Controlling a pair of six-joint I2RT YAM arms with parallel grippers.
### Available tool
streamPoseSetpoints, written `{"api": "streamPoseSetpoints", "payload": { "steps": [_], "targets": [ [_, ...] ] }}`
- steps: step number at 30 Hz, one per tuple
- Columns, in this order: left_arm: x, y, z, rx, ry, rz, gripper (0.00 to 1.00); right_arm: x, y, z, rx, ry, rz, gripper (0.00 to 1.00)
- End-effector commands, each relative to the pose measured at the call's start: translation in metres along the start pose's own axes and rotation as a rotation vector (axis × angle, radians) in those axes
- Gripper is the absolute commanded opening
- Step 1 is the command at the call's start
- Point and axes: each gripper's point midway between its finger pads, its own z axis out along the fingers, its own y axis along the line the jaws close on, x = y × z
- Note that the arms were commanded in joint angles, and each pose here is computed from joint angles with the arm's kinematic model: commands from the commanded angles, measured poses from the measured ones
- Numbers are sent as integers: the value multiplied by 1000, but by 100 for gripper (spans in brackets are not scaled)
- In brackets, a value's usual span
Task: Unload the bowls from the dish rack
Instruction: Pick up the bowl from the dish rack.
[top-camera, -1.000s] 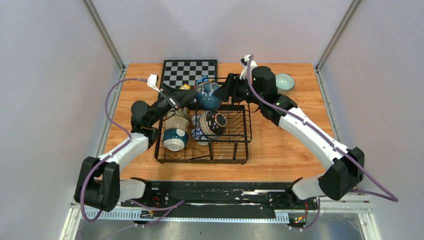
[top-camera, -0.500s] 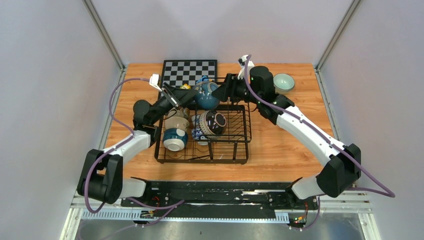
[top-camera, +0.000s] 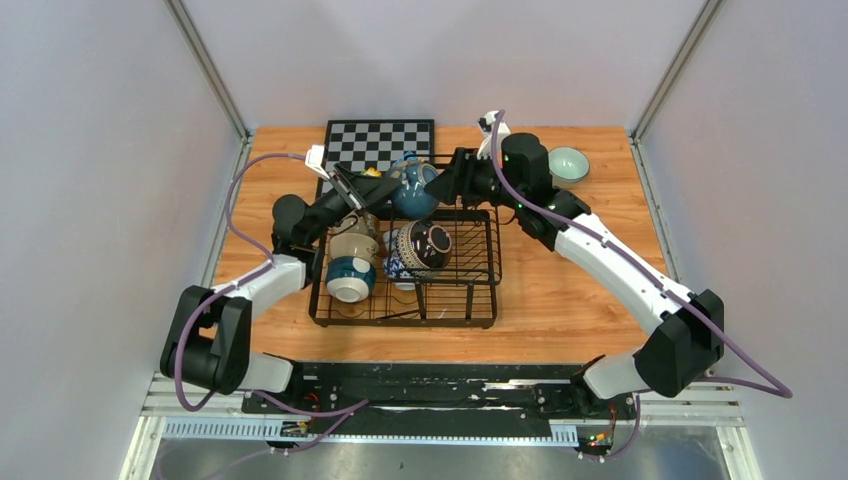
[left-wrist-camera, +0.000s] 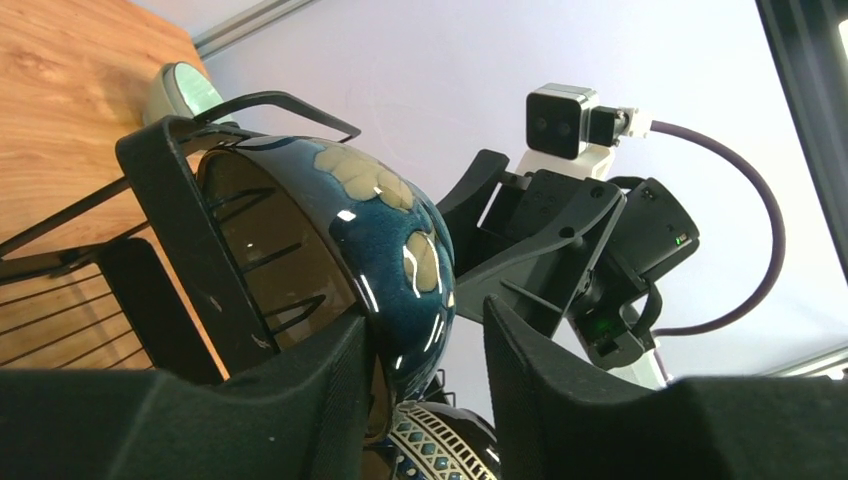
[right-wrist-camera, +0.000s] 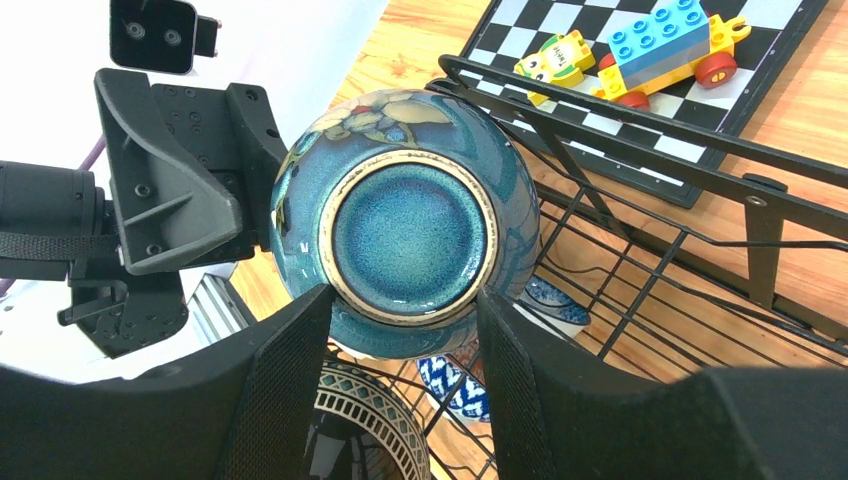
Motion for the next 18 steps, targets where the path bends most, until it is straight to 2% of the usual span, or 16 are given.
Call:
{"api": "streamPoseSetpoints", "payload": {
  "steps": [1, 14, 18],
  "targets": [
    [2, -55, 9, 177, 35, 108, 42, 5, 3, 2, -26, -1, -1, 58],
    [11, -63, 19, 214, 79, 96, 37, 5, -2, 1, -28, -19, 12, 57],
    [14, -67, 22, 225, 87, 93, 32, 5, -3, -1, -27, -23, 14, 57]
  ]
}}
